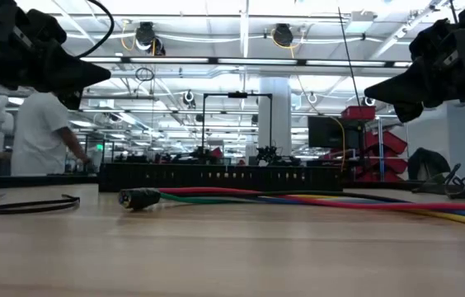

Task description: Ziptie cables

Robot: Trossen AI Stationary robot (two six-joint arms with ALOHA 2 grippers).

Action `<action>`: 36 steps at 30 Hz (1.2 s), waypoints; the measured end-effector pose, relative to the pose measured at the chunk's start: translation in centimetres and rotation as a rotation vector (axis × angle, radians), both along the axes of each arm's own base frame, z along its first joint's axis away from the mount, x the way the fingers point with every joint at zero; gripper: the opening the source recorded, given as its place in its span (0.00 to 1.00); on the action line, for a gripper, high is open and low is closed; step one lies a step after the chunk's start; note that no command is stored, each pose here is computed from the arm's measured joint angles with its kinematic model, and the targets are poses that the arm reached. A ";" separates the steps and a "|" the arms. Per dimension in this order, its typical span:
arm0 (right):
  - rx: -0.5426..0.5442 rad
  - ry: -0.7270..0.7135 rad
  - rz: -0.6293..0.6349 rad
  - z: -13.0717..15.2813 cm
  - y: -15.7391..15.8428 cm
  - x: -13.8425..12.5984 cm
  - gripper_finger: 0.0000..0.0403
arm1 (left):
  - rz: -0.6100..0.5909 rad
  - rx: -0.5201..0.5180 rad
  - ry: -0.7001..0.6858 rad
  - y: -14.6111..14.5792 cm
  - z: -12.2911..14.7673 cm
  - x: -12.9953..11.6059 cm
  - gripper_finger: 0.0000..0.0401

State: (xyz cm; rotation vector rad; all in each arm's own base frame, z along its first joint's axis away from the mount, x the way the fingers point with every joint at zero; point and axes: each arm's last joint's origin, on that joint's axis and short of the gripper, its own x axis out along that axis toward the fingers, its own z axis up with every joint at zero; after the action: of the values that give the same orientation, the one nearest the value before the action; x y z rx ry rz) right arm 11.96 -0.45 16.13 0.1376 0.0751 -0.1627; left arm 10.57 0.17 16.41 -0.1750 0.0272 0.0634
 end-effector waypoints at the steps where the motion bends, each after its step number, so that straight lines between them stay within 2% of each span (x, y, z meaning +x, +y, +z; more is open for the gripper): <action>1: 0.000 0.000 0.000 0.0 0.0 0.0 0.00 | 0.000 0.000 0.000 0.0 0.0 0.0 0.00; 14: 0.000 -0.001 -0.001 0.0 0.0 0.0 0.00 | 0.000 0.000 0.000 0.0 0.0 0.0 0.00; 21: 0.001 -0.063 0.000 0.6 0.0 0.0 0.00 | 0.001 0.000 -0.001 0.0 0.0 0.0 0.00; 24: 0.008 -0.117 -0.007 1.1 -0.1 0.0 0.00 | 0.078 0.001 -0.033 0.2 0.3 0.0 0.00; 26: 0.035 -0.136 -0.013 1.3 -0.1 0.0 0.00 | 0.105 0.002 -0.030 0.3 0.3 0.0 0.00; 30: 0.208 -0.086 -0.037 0.5 -0.3 0.2 0.00 | 0.129 -0.002 -0.079 0.4 0.8 -0.1 0.00; 33: 0.289 -0.042 0.040 0.0 0.0 0.3 0.00 | 0.129 -0.005 -0.122 0.4 1.2 -0.1 0.00; 36: 0.325 -0.077 0.081 0.4 0.3 0.4 0.00 | 0.151 -0.025 -0.156 0.4 1.5 -0.1 0.00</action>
State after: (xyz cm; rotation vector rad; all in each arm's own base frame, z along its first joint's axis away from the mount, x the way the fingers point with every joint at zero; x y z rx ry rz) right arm 12.34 -0.18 16.51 0.4643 0.0300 -0.0634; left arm 10.44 0.61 17.89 -0.2067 -0.1411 0.1994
